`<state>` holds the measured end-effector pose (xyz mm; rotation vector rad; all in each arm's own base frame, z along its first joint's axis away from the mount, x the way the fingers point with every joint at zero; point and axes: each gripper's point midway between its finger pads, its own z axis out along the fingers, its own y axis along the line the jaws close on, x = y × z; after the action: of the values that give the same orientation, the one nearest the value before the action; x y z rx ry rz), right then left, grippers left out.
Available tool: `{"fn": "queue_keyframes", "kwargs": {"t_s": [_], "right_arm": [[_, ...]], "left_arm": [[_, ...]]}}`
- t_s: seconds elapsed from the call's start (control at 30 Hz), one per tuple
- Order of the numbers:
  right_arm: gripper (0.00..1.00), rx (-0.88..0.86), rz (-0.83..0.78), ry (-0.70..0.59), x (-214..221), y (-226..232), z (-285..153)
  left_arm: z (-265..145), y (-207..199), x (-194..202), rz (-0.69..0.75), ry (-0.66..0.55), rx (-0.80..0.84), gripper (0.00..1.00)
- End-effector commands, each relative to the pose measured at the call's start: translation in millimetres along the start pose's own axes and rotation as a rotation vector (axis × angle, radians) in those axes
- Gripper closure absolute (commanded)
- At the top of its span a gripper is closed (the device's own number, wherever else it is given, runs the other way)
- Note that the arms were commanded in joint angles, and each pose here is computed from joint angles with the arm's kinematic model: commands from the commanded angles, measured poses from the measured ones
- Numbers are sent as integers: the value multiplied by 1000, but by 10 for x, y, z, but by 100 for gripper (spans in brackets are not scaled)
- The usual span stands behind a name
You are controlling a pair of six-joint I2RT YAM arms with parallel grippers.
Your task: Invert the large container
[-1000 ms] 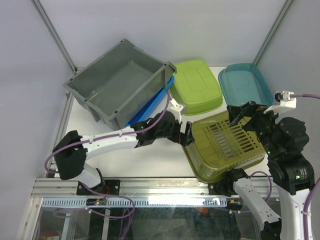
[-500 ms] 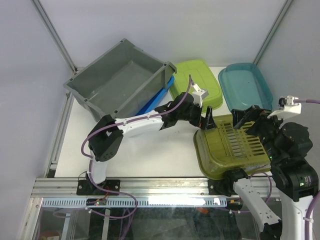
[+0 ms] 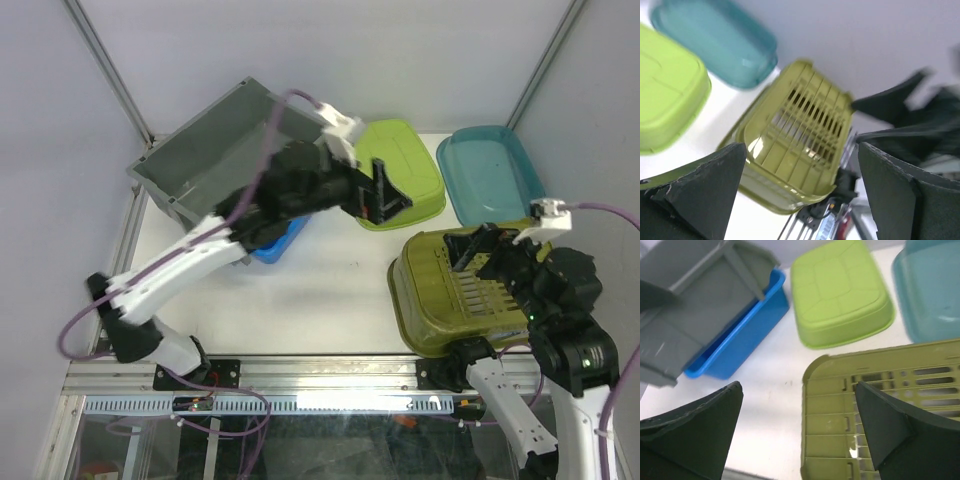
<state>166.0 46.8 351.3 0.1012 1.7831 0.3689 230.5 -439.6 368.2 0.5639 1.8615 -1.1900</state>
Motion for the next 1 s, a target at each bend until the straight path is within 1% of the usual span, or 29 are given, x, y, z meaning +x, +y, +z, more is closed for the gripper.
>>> {"fn": "queue_keyframes", "kwargs": {"t_s": [0.0,0.07,0.1,0.13,0.2,0.3,0.37,0.43,0.47,0.5,0.57,0.73,0.83,0.97], "right_arm": [[1,-282,64,182,290,529,320],[1,-436,142,294,479,803,453],[1,-486,186,331,543,899,522],[1,-511,217,361,615,961,585],[0,-505,206,398,762,1068,687],[1,-455,68,485,1128,1309,721],[1,-401,-54,585,1480,1435,712],[1,-297,-161,671,1798,1390,760],[0,-243,-190,692,1886,1319,792],[0,-194,-216,707,1955,1226,825],[1,-94,-254,694,1993,1032,886],[0,128,-288,649,1852,497,941],[0,176,-278,653,1830,326,955],[0,121,-230,645,1787,488,1004]], "left_arm": [[-1252,-367,-929,0,-262,-73,1],[-1659,-339,-1095,-4,-338,-135,1],[-1816,-329,-1123,8,-354,-153,1],[-1949,-297,-1142,21,-366,-180,1],[-2132,-172,-1141,18,-371,-264,1],[-2226,52,-1059,24,-336,-392,1],[-2234,196,-985,36,-300,-471,1],[-2231,294,-955,48,-284,-525,1],[-2221,323,-942,51,-278,-540,1],[-2207,346,-925,56,-269,-550,1],[-2161,391,-886,66,-248,-569,1],[-2055,518,-772,104,-184,-621,1],[-1973,574,-705,119,-151,-637,1],[-1925,637,-668,141,-130,-663,1]]}}
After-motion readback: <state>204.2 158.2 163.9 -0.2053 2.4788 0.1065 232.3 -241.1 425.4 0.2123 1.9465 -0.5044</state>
